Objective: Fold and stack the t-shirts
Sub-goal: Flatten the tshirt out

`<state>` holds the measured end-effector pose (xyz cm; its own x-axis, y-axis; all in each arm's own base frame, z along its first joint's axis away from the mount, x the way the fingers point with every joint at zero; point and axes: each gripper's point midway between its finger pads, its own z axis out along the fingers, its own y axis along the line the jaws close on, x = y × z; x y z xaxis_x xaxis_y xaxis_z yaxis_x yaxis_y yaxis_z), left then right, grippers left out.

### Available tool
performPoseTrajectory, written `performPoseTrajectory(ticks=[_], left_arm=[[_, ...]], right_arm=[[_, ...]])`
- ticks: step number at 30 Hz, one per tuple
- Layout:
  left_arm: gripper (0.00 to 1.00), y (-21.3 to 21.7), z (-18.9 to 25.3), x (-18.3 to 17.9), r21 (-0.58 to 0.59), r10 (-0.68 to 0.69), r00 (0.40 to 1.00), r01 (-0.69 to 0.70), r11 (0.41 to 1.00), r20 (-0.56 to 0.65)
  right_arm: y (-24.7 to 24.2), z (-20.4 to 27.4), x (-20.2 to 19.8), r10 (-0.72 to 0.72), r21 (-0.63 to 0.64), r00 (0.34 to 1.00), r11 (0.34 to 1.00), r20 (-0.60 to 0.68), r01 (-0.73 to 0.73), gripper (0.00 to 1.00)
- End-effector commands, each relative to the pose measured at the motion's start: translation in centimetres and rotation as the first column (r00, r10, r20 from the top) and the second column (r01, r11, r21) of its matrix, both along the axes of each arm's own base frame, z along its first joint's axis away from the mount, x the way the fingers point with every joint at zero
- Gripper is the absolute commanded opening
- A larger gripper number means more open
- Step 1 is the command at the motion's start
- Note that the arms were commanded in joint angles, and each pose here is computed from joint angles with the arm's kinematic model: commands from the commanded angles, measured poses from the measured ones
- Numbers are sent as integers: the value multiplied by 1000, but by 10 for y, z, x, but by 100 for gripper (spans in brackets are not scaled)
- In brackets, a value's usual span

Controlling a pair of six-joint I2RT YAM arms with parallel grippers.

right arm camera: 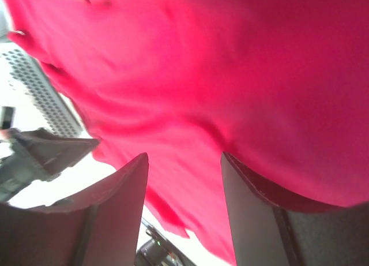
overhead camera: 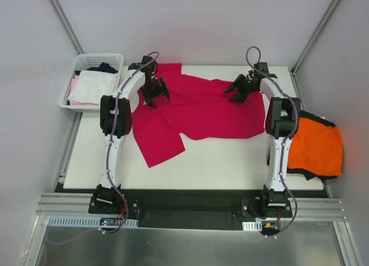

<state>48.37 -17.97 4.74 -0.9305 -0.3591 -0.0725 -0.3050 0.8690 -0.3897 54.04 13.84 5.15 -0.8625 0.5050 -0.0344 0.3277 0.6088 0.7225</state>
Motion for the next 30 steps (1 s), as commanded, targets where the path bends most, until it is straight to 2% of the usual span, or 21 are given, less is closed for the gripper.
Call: performPoseTrajectory(ticks=[1, 2, 3, 5, 7, 8, 12, 16, 21, 27, 28, 30], left_arm=[[73, -17, 75, -21, 12, -69, 988, 68, 998, 135], [73, -21, 87, -30, 3, -79, 986, 80, 997, 148], [73, -25, 81, -43, 2, -91, 989, 92, 996, 117], [73, -40, 90, -65, -17, -133, 985, 135, 991, 107], [73, -46, 83, -91, -30, -163, 985, 165, 986, 58], [73, -52, 84, -111, -49, -194, 980, 196, 979, 34], [73, -54, 75, -159, -112, -271, 961, 264, 958, -51], [72, -40, 66, -194, -103, -283, 953, 273, 956, -105], [71, -20, 52, -216, -33, -263, 953, 261, 965, -150], [64, -10, 35, -225, 15, -236, 953, 243, 970, -191], [62, -11, 33, -225, 13, -235, 955, 241, 970, -182], [41, -6, 23, -234, 21, -235, 949, 244, 969, -209]], right_arm=[[-21, 50, -44, 54, -139, 998, 989, 12, -51, 56], [-26, 58, -55, 54, -194, 999, 980, 5, -52, 56], [-28, 54, -80, 76, -226, 994, 970, -74, -91, 56], [-33, 50, -118, 126, -325, 983, 932, -133, -164, 55], [-34, 49, -148, 148, -341, 970, 917, -191, -207, 55], [-34, 34, -176, 153, -338, 951, 910, -268, -242, 54], [-42, 45, -223, 153, -367, 946, 895, -285, -255, 54], [-69, 53, -239, 103, -432, 958, 876, -267, -215, 54], [-81, 57, -232, 29, -371, 966, 920, -259, -127, 53], [-72, 58, -220, 30, -326, 964, 938, -264, -119, 52], [-72, 57, -219, 29, -329, 964, 937, -264, -118, 52], [-73, 55, -220, 27, -333, 964, 935, -266, -118, 52]])
